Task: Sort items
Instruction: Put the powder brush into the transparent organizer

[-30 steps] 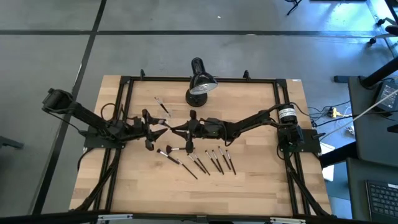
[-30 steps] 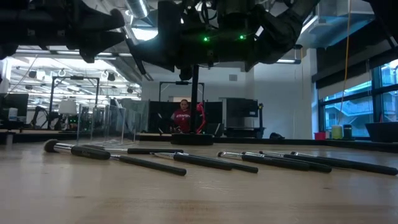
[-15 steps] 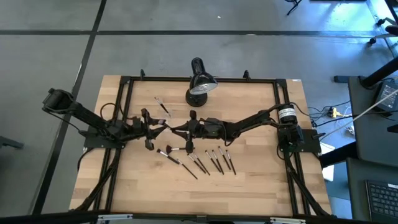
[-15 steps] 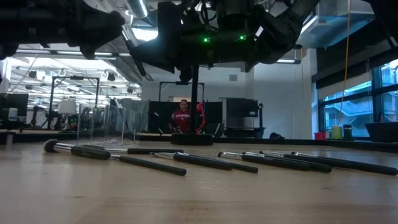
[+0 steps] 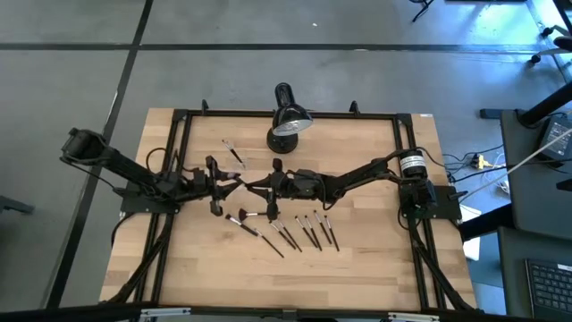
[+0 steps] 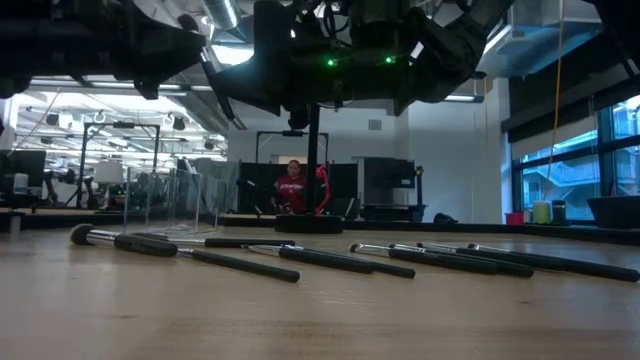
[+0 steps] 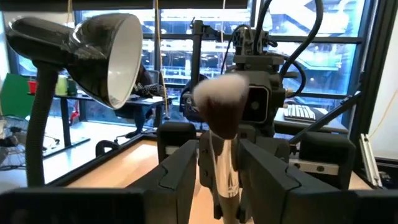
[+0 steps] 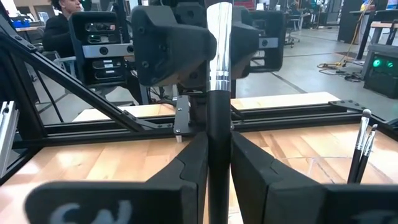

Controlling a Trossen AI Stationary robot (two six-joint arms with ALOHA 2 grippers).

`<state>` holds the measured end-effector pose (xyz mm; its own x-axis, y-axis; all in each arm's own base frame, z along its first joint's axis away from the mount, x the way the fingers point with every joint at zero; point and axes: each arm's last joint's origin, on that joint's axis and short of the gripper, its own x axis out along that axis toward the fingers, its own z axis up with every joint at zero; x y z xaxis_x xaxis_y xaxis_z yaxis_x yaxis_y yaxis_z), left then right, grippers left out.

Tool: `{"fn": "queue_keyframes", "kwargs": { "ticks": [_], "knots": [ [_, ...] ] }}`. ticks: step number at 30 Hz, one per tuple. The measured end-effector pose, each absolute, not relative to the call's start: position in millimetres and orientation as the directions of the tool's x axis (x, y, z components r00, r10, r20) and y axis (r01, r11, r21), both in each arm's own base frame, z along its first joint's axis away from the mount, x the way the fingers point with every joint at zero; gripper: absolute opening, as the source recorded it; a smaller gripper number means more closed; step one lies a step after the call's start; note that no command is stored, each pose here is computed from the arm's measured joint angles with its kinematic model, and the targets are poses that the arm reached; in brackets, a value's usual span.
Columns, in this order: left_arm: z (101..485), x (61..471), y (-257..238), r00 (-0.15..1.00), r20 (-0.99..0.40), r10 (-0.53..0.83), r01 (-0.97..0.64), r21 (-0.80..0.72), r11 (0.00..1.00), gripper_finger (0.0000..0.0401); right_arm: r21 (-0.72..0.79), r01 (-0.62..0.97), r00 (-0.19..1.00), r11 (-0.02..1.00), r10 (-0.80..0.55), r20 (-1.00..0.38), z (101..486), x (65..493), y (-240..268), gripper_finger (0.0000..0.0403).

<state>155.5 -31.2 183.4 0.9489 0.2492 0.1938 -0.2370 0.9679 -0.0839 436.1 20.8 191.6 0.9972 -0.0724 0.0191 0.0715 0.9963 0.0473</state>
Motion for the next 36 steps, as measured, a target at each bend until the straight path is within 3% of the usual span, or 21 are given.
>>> {"fn": "queue_keyframes", "kwargs": {
  "ticks": [14,24,31,36],
  "knots": [
    [185,157,-28,0.948,0.217,0.234,-0.213,-0.117,0.970,0.0053,0.043,0.076,0.997,0.996,-0.077,0.014,191,436,21,0.0063],
    [180,158,-25,0.930,0.170,0.325,-0.314,-0.089,0.945,0.0057,0.049,0.153,0.988,0.987,-0.152,-0.033,187,436,18,0.0069],
    [177,156,-20,0.855,0.126,0.503,-0.503,-0.037,0.864,0.0055,0.087,0.204,0.963,0.975,-0.184,-0.195,171,434,14,0.0145],
    [177,154,-18,0.805,0.112,0.583,-0.583,-0.035,0.812,0.0054,0.164,0.246,0.949,0.955,-0.204,-0.239,166,433,8,0.0204]
  ]
}}
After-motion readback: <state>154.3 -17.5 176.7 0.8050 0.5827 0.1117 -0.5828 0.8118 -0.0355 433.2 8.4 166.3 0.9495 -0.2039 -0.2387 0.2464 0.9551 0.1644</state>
